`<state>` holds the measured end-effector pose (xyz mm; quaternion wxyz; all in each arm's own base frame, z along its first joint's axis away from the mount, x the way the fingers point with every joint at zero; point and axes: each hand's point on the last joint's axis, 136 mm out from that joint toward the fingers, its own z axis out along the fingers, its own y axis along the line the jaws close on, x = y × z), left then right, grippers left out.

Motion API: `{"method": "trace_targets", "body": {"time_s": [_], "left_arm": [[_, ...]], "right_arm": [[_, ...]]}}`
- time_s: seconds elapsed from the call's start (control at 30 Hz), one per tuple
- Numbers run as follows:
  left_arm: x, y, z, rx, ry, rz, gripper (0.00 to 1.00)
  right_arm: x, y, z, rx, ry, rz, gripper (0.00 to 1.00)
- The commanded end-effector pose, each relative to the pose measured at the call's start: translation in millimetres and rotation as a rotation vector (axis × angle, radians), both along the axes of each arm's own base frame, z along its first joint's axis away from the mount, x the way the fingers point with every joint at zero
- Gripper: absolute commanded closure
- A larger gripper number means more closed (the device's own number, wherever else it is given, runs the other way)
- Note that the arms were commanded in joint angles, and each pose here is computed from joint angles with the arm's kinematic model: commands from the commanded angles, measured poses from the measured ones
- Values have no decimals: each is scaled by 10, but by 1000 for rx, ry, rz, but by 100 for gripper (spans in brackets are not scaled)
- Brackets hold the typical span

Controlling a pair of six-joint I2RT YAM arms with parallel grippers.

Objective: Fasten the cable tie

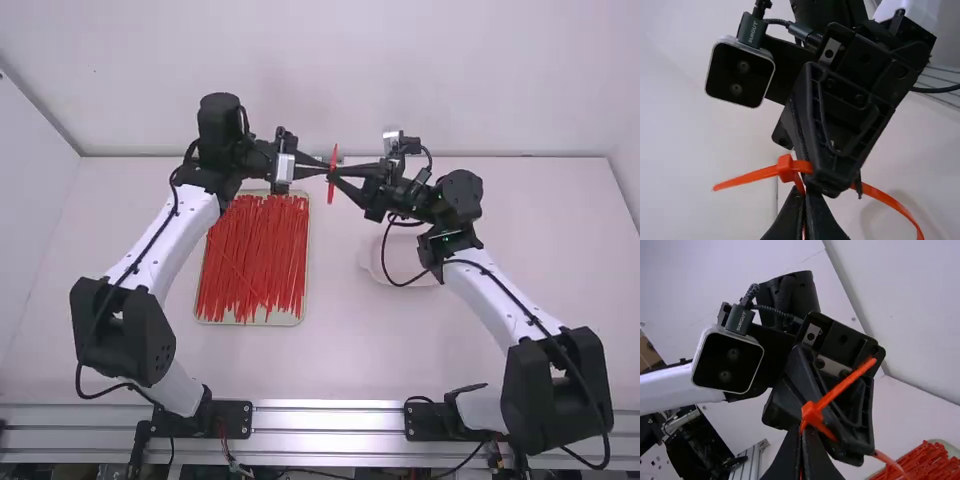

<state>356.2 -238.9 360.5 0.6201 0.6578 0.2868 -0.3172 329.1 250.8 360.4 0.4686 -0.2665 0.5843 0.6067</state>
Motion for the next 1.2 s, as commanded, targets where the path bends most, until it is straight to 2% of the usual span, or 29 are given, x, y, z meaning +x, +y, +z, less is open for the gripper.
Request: {"method": "trace_targets", "body": {"time_s": [0.0,0.23,0.33,0.5,0.7,0.83,0.87,1.17], "left_arm": [[-179,-84,-40,-16,-49,-88,98],[-184,-83,-92,-11,-59,-83,98],[-182,-81,-92,-11,-60,-83,98],[-143,-88,-107,-1,-57,-59,98],[-134,-86,-111,1,-56,-54,98],[-136,-85,-115,2,-51,-55,98],[-138,-85,-118,2,-48,-55,98],[-174,-107,-115,0,-28,-72,98]], "right_arm": [[206,-153,113,51,-2,-112,100],[210,-189,142,56,-18,-117,100],[184,-172,108,42,-13,-97,82],[67,-152,24,1,-9,-16,77],[34,-251,-19,-21,12,24,43],[42,-280,-8,-19,7,20,42],[52,-282,-2,-16,7,13,38],[78,-283,20,0,36,2,29]]}}
